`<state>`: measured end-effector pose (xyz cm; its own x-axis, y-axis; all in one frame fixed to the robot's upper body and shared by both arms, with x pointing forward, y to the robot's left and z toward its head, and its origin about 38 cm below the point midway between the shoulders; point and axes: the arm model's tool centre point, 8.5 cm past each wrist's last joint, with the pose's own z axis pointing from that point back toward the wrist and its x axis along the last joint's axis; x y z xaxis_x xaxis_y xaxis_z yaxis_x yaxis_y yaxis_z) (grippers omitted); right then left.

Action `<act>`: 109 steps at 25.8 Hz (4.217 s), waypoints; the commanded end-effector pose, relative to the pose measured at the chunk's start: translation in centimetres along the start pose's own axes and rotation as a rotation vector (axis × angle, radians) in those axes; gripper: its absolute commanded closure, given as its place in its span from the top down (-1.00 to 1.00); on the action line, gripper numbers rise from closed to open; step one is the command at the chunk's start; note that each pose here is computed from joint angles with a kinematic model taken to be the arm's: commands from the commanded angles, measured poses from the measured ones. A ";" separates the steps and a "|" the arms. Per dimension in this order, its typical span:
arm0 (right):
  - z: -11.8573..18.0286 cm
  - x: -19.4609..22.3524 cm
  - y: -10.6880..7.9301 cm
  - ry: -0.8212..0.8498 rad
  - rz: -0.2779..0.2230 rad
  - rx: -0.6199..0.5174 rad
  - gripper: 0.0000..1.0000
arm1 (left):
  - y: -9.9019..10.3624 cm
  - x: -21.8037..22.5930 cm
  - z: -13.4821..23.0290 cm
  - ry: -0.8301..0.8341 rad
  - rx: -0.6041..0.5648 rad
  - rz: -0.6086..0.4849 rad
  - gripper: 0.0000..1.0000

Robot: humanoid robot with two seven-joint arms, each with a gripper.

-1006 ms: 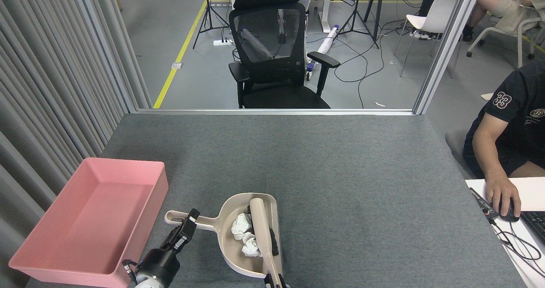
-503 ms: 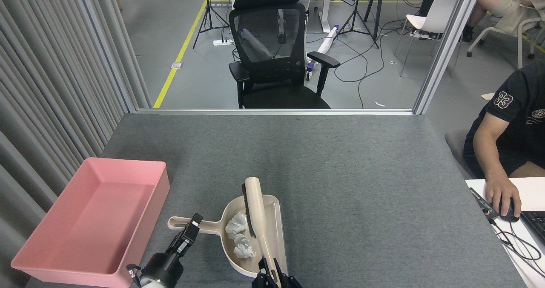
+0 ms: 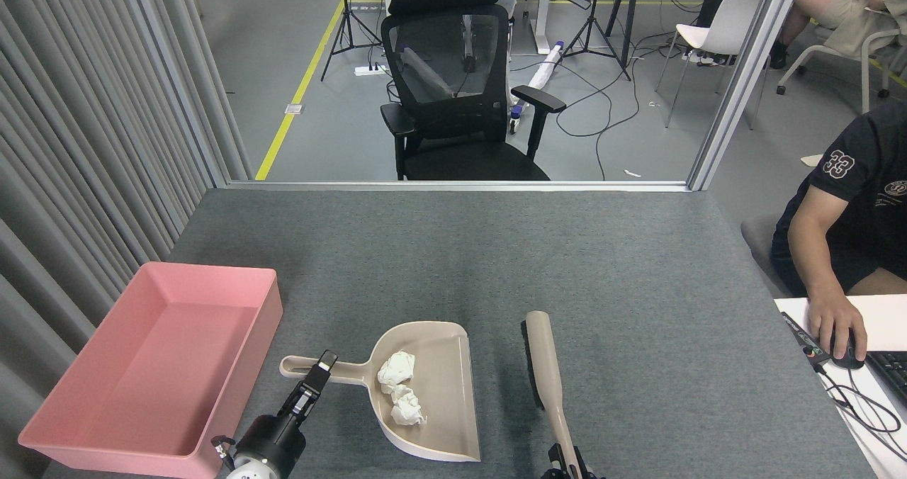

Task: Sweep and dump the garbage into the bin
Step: 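Move the brush away from the dustpan with the right gripper, then lift the dustpan with the left gripper over the pink bin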

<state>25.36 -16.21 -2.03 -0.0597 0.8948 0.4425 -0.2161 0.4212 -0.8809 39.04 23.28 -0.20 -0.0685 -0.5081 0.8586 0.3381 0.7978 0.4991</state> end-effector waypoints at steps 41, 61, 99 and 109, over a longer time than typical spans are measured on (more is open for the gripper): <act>2.7 -7.5 -2.3 0.120 0.043 -0.034 0.95 | 5.8 2.8 -1.8 -0.029 0.107 0.160 -0.65; 1.8 -6.5 -6.2 0.125 0.097 -0.141 0.95 | 15.6 2.2 2.4 -0.026 0.239 0.146 -0.65; 0.1 -4.4 -8.5 0.176 0.296 -0.230 0.95 | 38.0 -6.7 16.7 0.212 0.435 -0.100 -0.66; 0.1 -4.3 -8.4 0.177 0.291 -0.230 0.95 | 38.9 -4.6 14.7 0.200 0.356 -0.335 -0.66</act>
<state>27.32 -23.69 3.50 0.0862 0.9850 0.1495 0.0111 0.1491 -0.9888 38.36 61.56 16.12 0.0852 -0.7408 0.6663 -0.0200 0.6674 0.7445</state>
